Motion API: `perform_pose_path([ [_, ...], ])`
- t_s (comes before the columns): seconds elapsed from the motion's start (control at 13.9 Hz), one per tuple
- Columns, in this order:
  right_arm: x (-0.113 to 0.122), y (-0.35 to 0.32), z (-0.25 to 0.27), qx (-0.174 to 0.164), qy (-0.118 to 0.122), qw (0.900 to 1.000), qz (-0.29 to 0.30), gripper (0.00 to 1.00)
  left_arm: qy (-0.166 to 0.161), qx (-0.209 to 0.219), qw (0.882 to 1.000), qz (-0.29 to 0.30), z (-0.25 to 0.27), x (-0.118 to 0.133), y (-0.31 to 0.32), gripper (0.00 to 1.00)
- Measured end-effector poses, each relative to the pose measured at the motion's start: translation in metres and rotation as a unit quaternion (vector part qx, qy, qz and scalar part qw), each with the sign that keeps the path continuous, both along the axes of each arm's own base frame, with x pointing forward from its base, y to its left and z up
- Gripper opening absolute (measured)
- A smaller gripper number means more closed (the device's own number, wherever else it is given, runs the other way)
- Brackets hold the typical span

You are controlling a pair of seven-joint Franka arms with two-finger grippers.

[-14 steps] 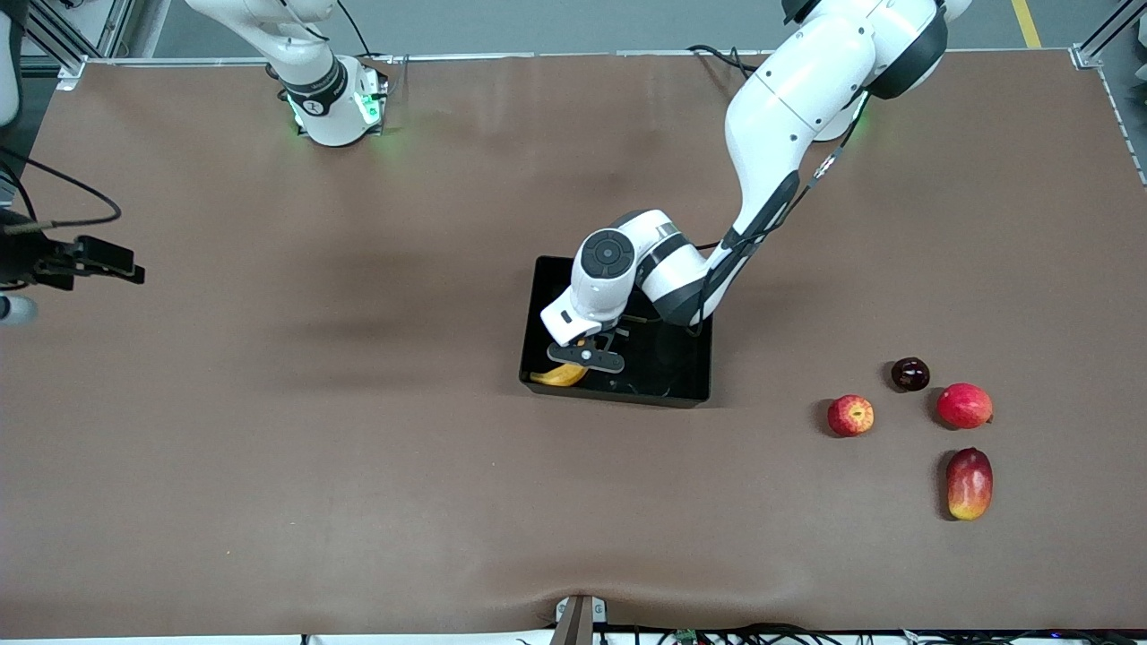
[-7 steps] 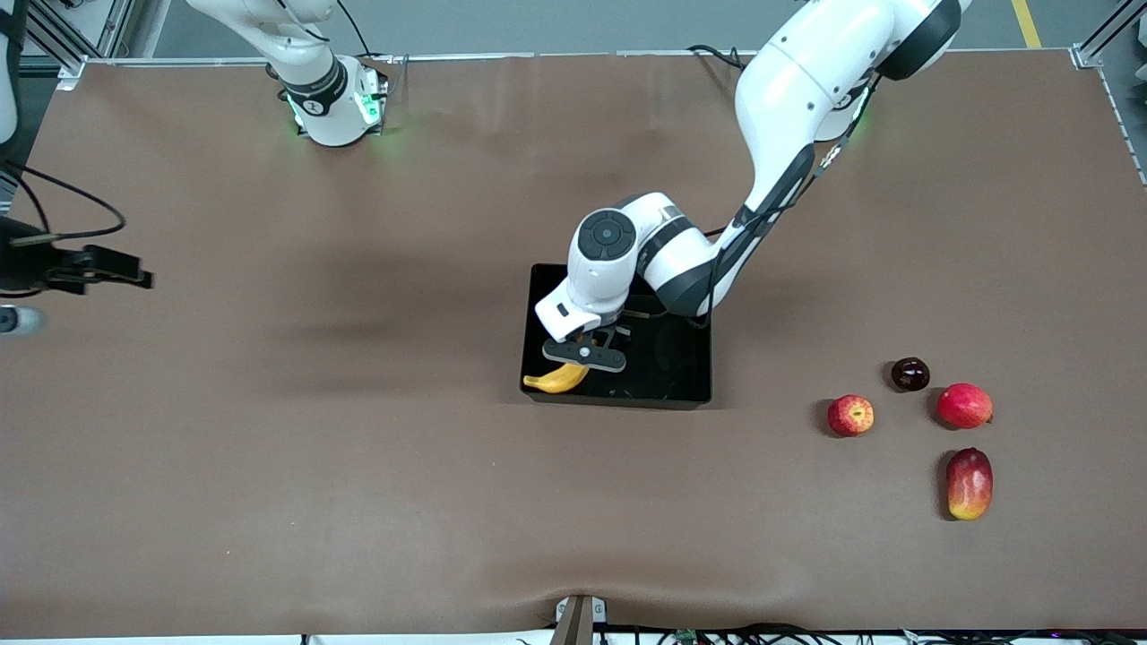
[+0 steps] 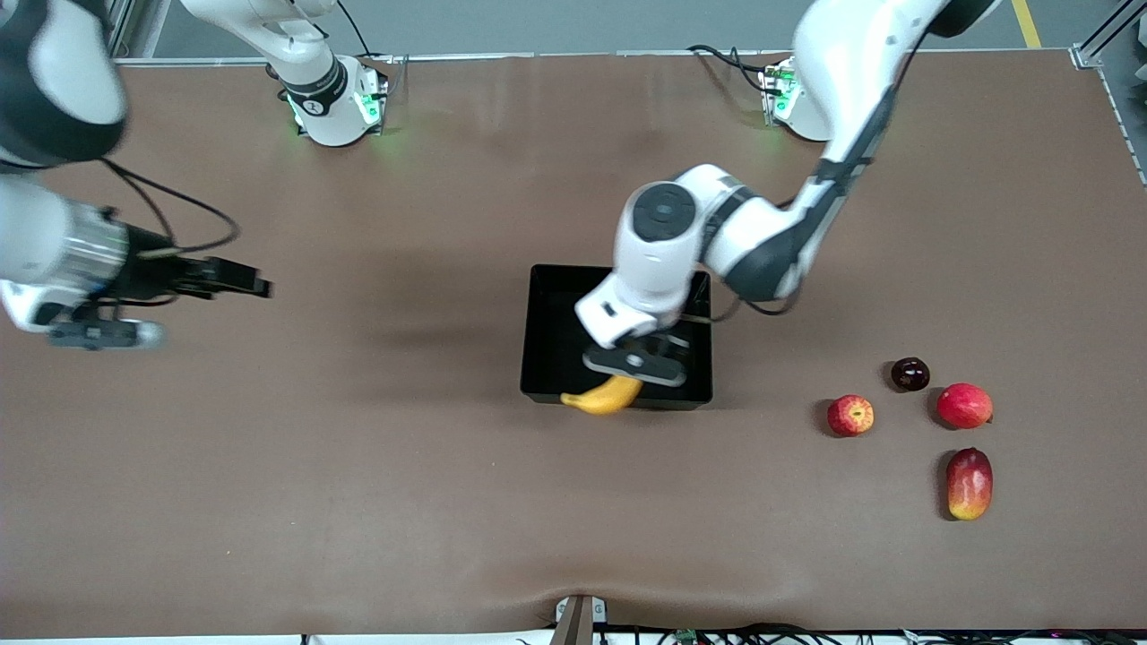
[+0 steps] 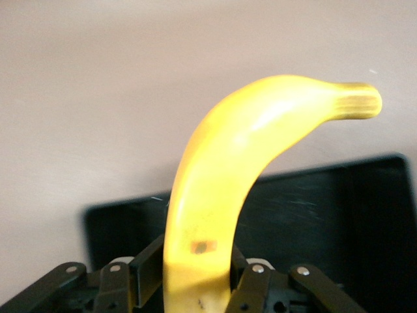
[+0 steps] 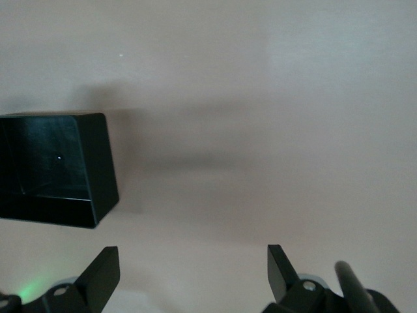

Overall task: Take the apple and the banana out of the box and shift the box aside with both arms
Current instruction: 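Carry the banana to the fruits while the right gripper reaches the tray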

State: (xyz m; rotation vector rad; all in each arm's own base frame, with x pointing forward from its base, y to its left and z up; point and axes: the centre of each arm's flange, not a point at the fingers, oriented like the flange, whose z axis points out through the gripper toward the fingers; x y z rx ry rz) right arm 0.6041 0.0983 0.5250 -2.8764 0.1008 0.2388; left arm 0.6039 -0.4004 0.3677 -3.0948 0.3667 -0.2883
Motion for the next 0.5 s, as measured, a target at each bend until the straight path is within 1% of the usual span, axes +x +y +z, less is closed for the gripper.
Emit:
perform_pose_path([
  [0.29,0.009,0.111,-0.056,-0.007,-0.017,1.000,-0.001,1.00,0.000,0.023,0.999,-0.023,0.005,0.058,0.109,0.37],
  [0.5,0.004,0.194,-0.106,-0.009,-0.035,0.999,0.005,1.00,0.010,0.045,0.997,-0.068,-0.001,0.089,0.201,0.37],
])
